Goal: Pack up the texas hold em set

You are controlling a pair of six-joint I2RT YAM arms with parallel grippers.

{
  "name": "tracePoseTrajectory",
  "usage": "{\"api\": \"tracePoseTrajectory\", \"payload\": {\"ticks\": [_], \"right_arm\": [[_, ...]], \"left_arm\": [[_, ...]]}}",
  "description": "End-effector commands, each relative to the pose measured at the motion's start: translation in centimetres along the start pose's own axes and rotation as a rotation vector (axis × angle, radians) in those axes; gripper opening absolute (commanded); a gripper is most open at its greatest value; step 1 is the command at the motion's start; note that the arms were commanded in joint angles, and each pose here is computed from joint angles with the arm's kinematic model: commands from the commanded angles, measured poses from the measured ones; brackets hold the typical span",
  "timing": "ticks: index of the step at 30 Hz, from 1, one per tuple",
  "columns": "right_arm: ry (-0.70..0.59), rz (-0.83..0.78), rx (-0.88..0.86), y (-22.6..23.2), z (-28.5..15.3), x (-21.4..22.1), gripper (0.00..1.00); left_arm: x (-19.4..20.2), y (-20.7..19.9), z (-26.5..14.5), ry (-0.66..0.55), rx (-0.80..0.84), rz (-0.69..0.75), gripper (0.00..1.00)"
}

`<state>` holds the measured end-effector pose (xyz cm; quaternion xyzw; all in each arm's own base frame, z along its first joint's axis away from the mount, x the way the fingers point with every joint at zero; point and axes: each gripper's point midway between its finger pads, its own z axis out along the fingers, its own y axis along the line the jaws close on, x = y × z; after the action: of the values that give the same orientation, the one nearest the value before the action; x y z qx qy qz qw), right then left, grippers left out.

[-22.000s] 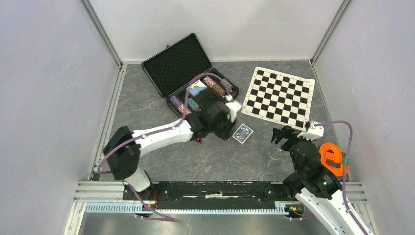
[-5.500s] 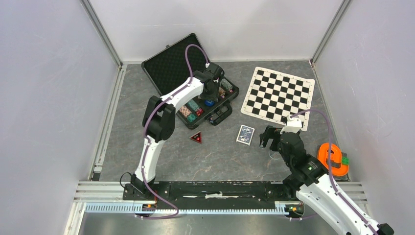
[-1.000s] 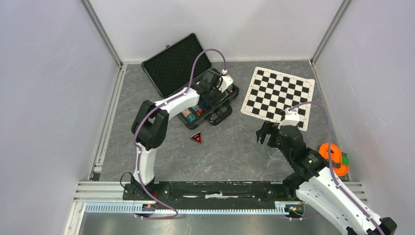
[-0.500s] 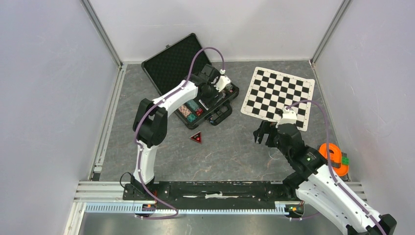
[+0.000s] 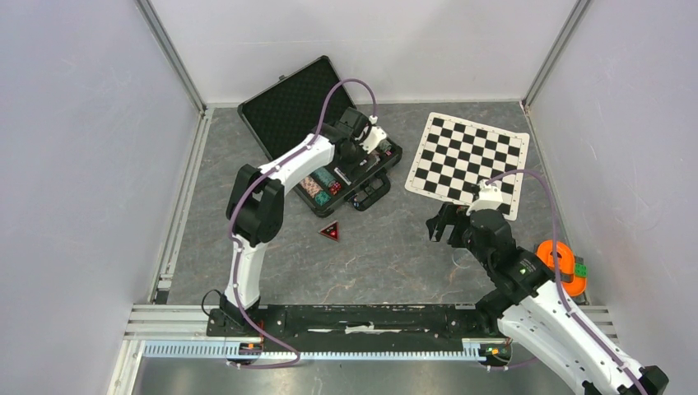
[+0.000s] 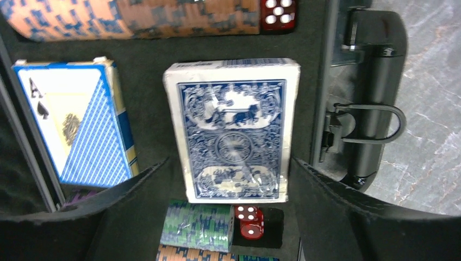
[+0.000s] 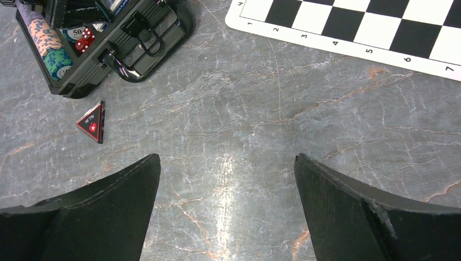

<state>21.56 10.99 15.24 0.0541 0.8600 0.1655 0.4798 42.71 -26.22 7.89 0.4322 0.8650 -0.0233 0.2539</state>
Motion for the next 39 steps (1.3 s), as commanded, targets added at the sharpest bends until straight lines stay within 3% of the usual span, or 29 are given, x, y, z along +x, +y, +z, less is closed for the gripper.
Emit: {"api": "tracePoseTrajectory", "payload": {"ticks": [1,6,17,20,21,24,28,34,39], "right_arm": [[-0.046,0.020,-0.029,0.8,-0.6,-1.7,0.99],[-0.044,0.008,-0.028,0.8,-0.6,-1.6,0.99],[-0.039,-0.015,-0.003,0.2,0.0,-1.1,0.99],[-0.045,-0.018,0.004,-0.1,0.1,-1.0,0.99],[-0.046,-0.018,0.006,-0.2,0.2,-0.8,0.99],[-0.045,-0.018,0.003,-0.2,0.4,-0.6,0.99],[-0.047,-0.028,0.003,-0.1,0.4,-0.8,0.99],[-0.055,-0.045,0.015,-0.3,0.4,-1.2,0.99],[-0.047,-0.050,0.020,-0.4,0.5,-0.9,0.99]], "left_arm": [[-0.1,1.4,-1.7,0.007,-0.067,-0.086,0.90],[-1.2,1.5,-3.4,-0.045,-0.077,-0.131,0.93],[-5.7,-0.7,-8.7,-0.274,0.056,-0.256,0.91],[-7.5,-1.0,-8.5,-0.349,0.087,-0.296,0.83],[-7.9,-1.2,-8.1,-0.358,0.106,-0.303,0.74],[-8.4,-1.6,-7.4,-0.351,0.136,-0.311,0.63],[-8.3,0.4,-6.0,-0.325,0.027,-0.331,0.52],[-7.9,2.7,-3.4,-0.281,-0.091,-0.334,0.48],[-6.0,2.1,-0.3,-0.162,-0.068,-0.328,0.43]]}}
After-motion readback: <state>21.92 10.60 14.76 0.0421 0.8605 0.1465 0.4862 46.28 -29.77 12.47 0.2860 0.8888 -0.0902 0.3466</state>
